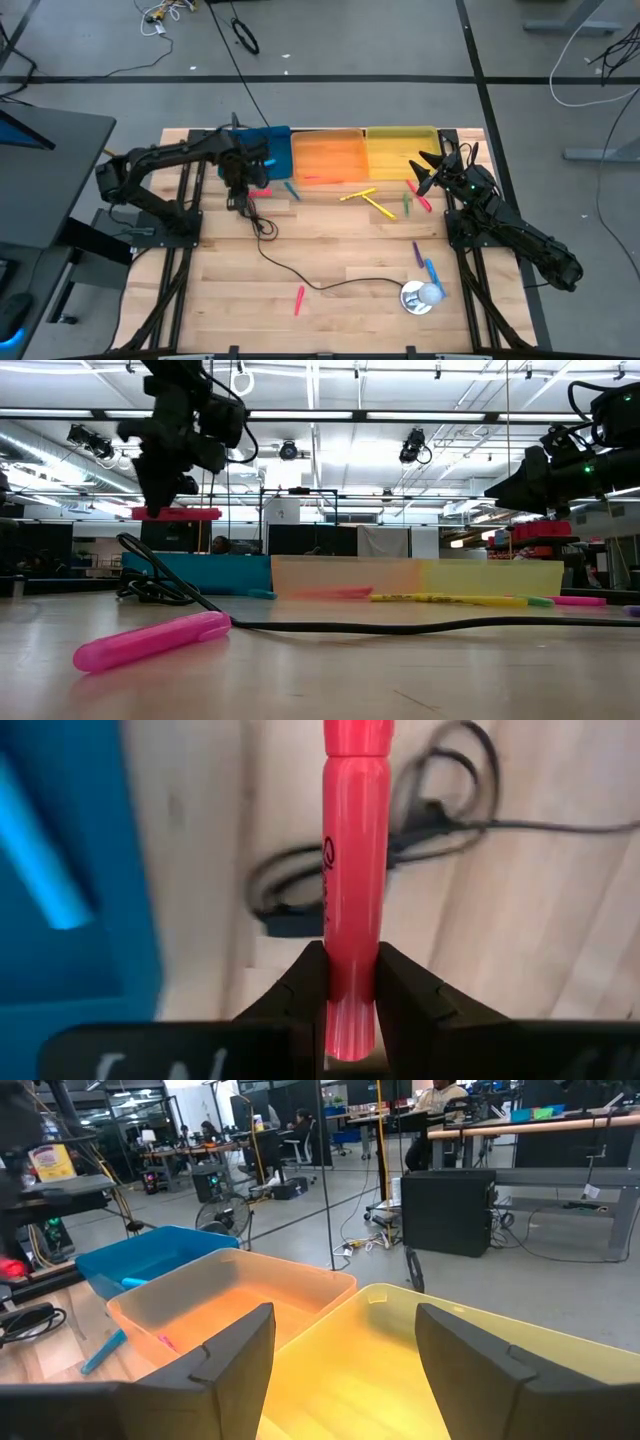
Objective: Pick & Place Markers
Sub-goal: Put the pink highlighter pen into the blue bin
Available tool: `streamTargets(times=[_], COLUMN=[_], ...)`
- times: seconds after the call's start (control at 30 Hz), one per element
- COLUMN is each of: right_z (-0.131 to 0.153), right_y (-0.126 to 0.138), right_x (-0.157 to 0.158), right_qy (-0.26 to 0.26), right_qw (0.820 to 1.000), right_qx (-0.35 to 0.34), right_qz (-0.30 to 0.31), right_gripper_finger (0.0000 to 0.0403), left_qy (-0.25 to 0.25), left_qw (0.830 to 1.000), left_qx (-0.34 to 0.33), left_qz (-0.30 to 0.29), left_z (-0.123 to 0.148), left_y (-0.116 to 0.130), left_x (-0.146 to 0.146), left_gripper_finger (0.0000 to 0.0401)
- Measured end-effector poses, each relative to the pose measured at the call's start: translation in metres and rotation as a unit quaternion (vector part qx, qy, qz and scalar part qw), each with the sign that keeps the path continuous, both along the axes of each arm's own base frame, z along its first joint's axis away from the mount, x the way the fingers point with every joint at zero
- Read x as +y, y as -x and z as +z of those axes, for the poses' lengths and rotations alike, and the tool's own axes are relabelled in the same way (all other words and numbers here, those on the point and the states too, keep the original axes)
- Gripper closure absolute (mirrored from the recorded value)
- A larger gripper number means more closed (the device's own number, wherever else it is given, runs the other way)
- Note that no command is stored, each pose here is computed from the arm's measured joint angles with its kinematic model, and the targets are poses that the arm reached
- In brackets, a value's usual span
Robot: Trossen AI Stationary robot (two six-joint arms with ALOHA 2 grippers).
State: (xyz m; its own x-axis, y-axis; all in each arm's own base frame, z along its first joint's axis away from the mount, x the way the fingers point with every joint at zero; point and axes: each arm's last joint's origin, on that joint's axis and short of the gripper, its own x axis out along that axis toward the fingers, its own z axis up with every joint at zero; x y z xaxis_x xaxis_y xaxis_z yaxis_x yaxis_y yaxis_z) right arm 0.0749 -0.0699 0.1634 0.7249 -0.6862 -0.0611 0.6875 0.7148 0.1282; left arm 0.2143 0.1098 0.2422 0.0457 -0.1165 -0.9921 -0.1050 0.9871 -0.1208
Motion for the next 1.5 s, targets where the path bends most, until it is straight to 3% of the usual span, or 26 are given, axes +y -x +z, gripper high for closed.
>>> streamTargets(times=[0.43,0.8,1.33,1.5], right_z=[0.000,0.000,0.000,0.000], right_y=[0.000,0.000,0.000,0.000], right_x=[0.000,0.000,0.000,0.000], right_qy=[0.000,0.000,0.000,0.000], right_qw=[1.000,1.000,1.000,1.000], right_qx=[0.000,0.000,0.000,0.000], right_qz=[0.000,0.000,0.000,0.000], right_gripper_finger=[0.0158,0.0158,0.0158,0.0158], left_qy=[-0.038,-0.058,-0.080,-0.066], left_qw=[0.998,0.997,0.995,0.995], left_qx=[-0.005,0.031,0.049,0.066], left_qz=[0.043,0.044,0.043,0.044], left_z=[0.016,0.015,0.011,-0.005], left_y=[-0.017,-0.014,-0.010,-0.012], left_x=[0.080,0.131,0.152,0.161], left_gripper_finger=[0.0337,0.0337,0.0337,0.0337])
